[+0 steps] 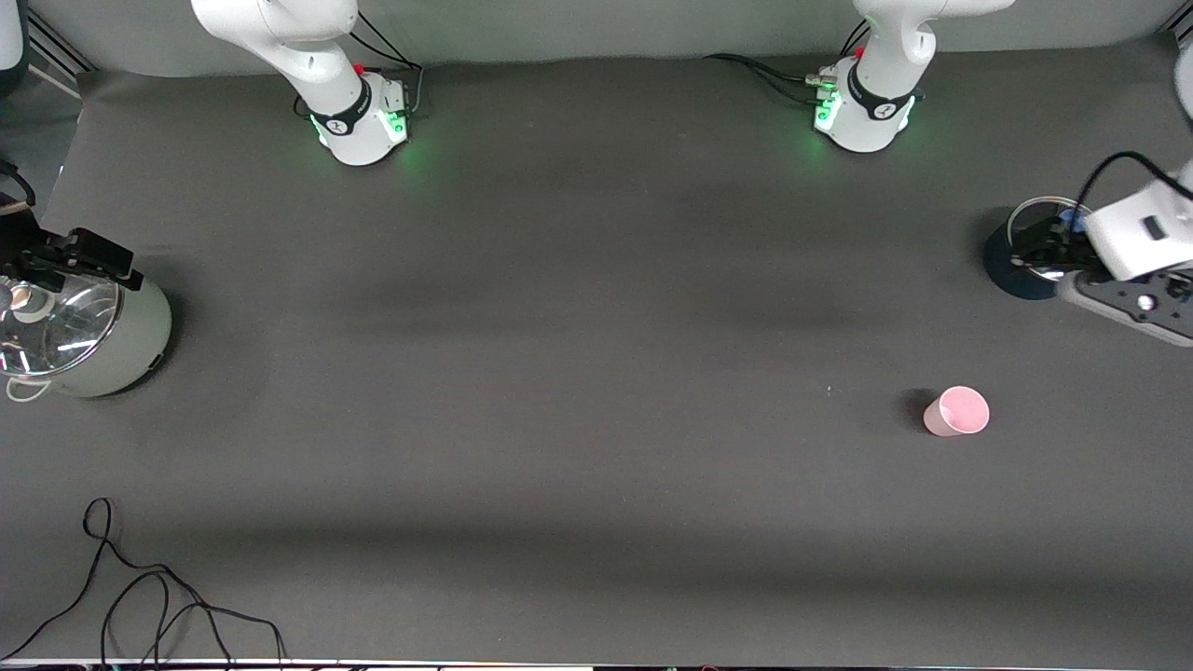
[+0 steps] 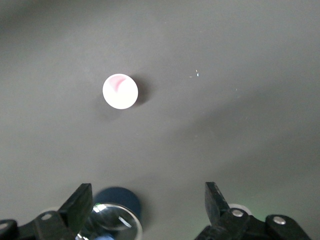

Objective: Transfer pink cup from left to right arm
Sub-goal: 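Move the left gripper down toward the pink cup, then close the left gripper around the pink cup's side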

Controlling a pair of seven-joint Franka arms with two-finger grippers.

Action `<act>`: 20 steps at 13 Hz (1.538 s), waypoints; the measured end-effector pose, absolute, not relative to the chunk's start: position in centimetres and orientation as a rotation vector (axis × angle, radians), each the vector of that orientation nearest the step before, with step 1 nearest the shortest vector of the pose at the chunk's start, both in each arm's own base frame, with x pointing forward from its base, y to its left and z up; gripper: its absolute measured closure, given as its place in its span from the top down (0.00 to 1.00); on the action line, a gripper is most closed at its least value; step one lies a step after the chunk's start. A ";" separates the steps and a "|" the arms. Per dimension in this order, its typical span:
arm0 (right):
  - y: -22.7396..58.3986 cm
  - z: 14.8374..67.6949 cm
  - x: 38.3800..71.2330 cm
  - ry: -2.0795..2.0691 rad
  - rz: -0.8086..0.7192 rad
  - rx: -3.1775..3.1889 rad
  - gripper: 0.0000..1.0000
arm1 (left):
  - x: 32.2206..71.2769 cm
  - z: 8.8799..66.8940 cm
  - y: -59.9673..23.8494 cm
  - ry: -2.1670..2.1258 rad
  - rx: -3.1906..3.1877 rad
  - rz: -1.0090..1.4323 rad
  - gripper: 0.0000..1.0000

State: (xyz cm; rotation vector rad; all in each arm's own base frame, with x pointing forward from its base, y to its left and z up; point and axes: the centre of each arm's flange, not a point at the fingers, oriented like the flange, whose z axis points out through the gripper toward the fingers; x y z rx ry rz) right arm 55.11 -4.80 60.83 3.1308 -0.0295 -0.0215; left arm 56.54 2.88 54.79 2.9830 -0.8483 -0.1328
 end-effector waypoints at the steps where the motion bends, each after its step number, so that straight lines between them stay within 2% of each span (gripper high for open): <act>1: -4.9 60.9 55.1 -0.031 -0.018 3.131 1.00 | 56.9 54.0 4.9 -0.955 2.927 -0.111 1.00; 5: -5.0 61.3 55.1 -0.034 -0.004 3.130 1.00 | 58.4 47.6 11.7 -1.274 2.660 0.108 1.00; 11: -4.8 61.7 55.2 -0.028 0.007 3.129 1.00 | 57.6 32.9 21.6 -1.393 2.288 0.420 1.00; 17: -4.8 61.6 55.2 -0.030 0.006 3.130 1.00 | 57.0 18.6 22.3 -1.399 2.041 0.715 1.00; 20: -4.7 61.6 55.2 -0.028 0.006 3.130 1.00 | 57.7 15.9 21.9 -1.411 1.996 0.772 1.00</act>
